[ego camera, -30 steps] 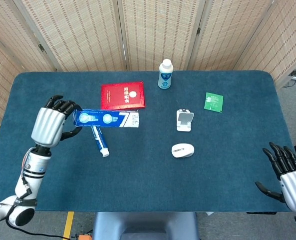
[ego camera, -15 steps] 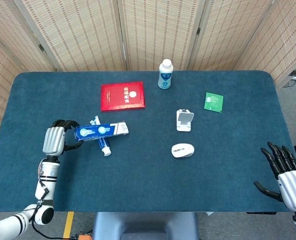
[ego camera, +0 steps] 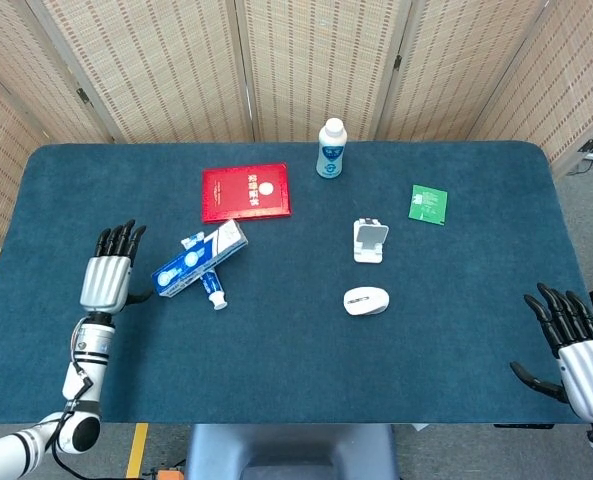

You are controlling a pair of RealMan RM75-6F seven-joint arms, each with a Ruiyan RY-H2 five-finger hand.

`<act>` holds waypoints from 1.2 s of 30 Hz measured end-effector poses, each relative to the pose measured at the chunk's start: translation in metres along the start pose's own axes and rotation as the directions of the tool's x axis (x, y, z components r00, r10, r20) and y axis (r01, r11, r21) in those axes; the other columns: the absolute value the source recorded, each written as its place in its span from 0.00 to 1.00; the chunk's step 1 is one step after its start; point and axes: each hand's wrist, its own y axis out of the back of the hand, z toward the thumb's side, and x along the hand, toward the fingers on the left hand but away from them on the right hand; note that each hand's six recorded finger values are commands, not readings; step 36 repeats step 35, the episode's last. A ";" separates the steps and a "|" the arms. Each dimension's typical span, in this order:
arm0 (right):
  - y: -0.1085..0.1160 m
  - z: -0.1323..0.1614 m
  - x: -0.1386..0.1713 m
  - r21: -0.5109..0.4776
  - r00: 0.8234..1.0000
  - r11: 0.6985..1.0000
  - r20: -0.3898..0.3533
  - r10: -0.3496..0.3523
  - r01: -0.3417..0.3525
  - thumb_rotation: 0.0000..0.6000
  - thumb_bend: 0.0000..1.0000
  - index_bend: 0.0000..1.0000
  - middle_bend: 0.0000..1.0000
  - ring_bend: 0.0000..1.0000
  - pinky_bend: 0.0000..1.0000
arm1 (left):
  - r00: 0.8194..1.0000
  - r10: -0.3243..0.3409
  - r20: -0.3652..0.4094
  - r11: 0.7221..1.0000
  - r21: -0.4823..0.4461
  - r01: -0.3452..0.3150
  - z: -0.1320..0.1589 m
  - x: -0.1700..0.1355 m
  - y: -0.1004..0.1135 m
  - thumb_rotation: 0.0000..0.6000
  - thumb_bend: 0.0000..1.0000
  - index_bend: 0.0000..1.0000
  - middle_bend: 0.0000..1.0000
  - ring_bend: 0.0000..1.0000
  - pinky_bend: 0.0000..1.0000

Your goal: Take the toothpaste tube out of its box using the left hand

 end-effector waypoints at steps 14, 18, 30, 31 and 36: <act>-0.006 -0.004 -0.003 0.027 0.999 1.000 0.048 0.015 -0.016 1.00 0.23 0.00 0.00 0.00 0.00 | 1.000 0.021 -0.001 0.993 0.114 -0.021 -0.058 -0.103 0.055 1.00 0.13 0.03 0.03 0.00 0.00; -0.011 -0.004 -0.007 0.051 0.997 0.998 0.066 0.037 -0.040 1.00 0.23 0.00 0.00 0.00 0.00 | 1.000 0.021 -0.003 0.986 0.167 -0.020 -0.076 -0.125 0.052 1.00 0.13 0.03 0.00 0.00 0.00; -0.027 -0.006 -0.018 0.089 0.989 0.991 0.120 0.088 -0.099 1.00 0.23 0.00 0.00 0.00 0.00 | 0.996 -0.042 -0.078 0.997 -0.065 0.037 -0.120 -0.180 0.048 1.00 0.13 0.02 0.00 0.00 0.00; -0.028 -0.005 -0.019 0.092 0.989 0.991 0.120 0.089 -0.100 1.00 0.23 0.00 0.00 0.00 0.00 | 0.996 -0.032 -0.085 0.998 -0.051 0.028 -0.123 -0.182 0.050 1.00 0.13 0.02 0.00 0.00 0.00; -0.030 -0.003 -0.020 0.093 0.989 0.990 0.121 0.091 -0.102 1.00 0.23 0.00 0.00 0.00 0.00 | 0.995 -0.005 -0.102 1.000 0.026 0.007 -0.128 -0.187 0.052 1.00 0.13 0.02 0.00 0.00 0.00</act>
